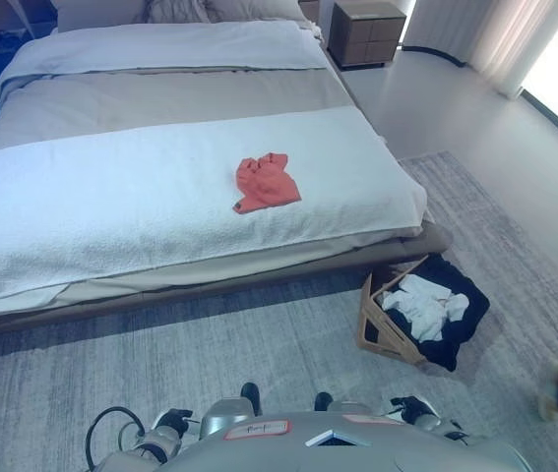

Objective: Put the clothes on the bed into the basket.

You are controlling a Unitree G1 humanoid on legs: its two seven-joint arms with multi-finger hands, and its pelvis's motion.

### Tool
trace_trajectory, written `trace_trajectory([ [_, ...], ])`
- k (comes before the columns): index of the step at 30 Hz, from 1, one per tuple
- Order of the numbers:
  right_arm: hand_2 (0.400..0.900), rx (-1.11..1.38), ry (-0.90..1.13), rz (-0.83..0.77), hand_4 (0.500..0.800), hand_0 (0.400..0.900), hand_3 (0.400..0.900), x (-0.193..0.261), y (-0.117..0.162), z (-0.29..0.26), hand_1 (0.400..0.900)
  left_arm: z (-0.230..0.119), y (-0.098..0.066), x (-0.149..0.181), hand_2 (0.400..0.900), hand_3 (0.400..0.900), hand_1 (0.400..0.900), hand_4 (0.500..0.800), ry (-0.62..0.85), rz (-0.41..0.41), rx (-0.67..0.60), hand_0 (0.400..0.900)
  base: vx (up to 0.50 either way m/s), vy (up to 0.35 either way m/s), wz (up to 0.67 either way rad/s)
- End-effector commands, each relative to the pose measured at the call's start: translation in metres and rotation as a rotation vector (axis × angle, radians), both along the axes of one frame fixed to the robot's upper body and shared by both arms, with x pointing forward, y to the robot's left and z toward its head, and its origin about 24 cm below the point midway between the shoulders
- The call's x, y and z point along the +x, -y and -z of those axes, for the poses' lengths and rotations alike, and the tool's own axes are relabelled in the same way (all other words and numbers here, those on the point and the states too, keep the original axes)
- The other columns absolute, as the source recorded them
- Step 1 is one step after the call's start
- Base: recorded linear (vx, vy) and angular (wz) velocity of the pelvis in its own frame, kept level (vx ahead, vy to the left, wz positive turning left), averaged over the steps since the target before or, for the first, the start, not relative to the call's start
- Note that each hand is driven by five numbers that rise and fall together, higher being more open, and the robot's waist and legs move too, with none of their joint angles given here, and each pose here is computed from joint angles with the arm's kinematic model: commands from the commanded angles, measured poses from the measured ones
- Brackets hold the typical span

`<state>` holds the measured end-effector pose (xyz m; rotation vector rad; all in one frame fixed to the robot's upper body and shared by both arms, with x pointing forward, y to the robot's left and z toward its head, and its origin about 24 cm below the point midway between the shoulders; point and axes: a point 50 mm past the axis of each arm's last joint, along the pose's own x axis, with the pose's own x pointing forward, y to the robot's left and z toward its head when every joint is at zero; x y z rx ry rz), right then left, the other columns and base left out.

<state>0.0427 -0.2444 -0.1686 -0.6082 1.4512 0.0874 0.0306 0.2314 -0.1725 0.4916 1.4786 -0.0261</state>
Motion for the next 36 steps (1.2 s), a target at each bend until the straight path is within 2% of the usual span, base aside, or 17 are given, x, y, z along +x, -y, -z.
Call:
trace_trajectory([
  [1,0.900,-0.038,0.033,-0.049,0.800,0.900,0.900,0.024,0.008,-0.005,0.900,0.000,0.003,0.014,0.900,0.900,0.900,0.800,0.019,0.001,-0.002,0.900,0.000,0.000,0.00],
  [12,0.900,-0.044,0.033,-0.041,0.800,0.900,0.900,0.025,0.010,-0.006,0.900,0.000,0.006,0.014,0.900,0.900,0.900,0.800,0.021,-0.005,-0.014,0.900,0.000,0.000,0.00],
  [20,0.900,-0.059,0.056,-0.016,0.800,0.900,0.900,0.033,0.016,-0.009,0.900,-0.002,0.000,0.021,0.900,0.900,0.900,0.800,0.048,-0.046,0.004,0.900,-0.013,-0.035,0.04],
  [24,0.900,-0.072,0.070,0.009,0.800,0.900,0.900,0.034,0.019,-0.010,0.900,-0.004,-0.005,0.028,0.900,0.900,0.900,0.800,0.101,-0.185,0.014,0.900,-0.059,-0.179,0.04],
  [25,0.900,-0.084,0.068,0.023,0.800,0.900,0.900,0.032,0.023,-0.011,0.900,-0.003,-0.002,0.030,0.900,0.900,0.900,0.800,0.127,-0.265,-0.001,0.900,-0.081,-0.240,0.02],
  [27,0.900,-0.093,0.071,0.023,0.800,0.900,0.900,0.034,0.026,-0.012,0.900,-0.003,0.000,0.029,0.900,0.900,0.900,0.800,0.128,-0.294,-0.011,0.900,0.008,-0.168,-0.31],
  [28,0.900,-0.113,0.074,0.009,0.800,0.900,0.900,0.037,0.032,-0.015,0.900,-0.002,0.002,0.024,0.900,0.900,0.900,0.800,0.122,-0.354,-0.022,0.900,0.132,-0.133,-0.58],
  [31,0.900,-0.122,0.044,-0.001,0.800,0.900,0.900,0.031,0.034,-0.014,0.900,0.000,0.001,0.012,0.900,0.900,0.900,0.800,0.094,-0.394,-0.021,0.900,0.260,-0.045,-0.36],
  [36,0.900,-0.134,0.028,-0.020,0.800,0.900,0.900,0.026,0.035,-0.014,0.900,0.001,0.005,-0.002,0.900,0.900,0.900,0.800,0.063,-0.412,-0.017,0.900,0.457,0.040,-0.54],
])
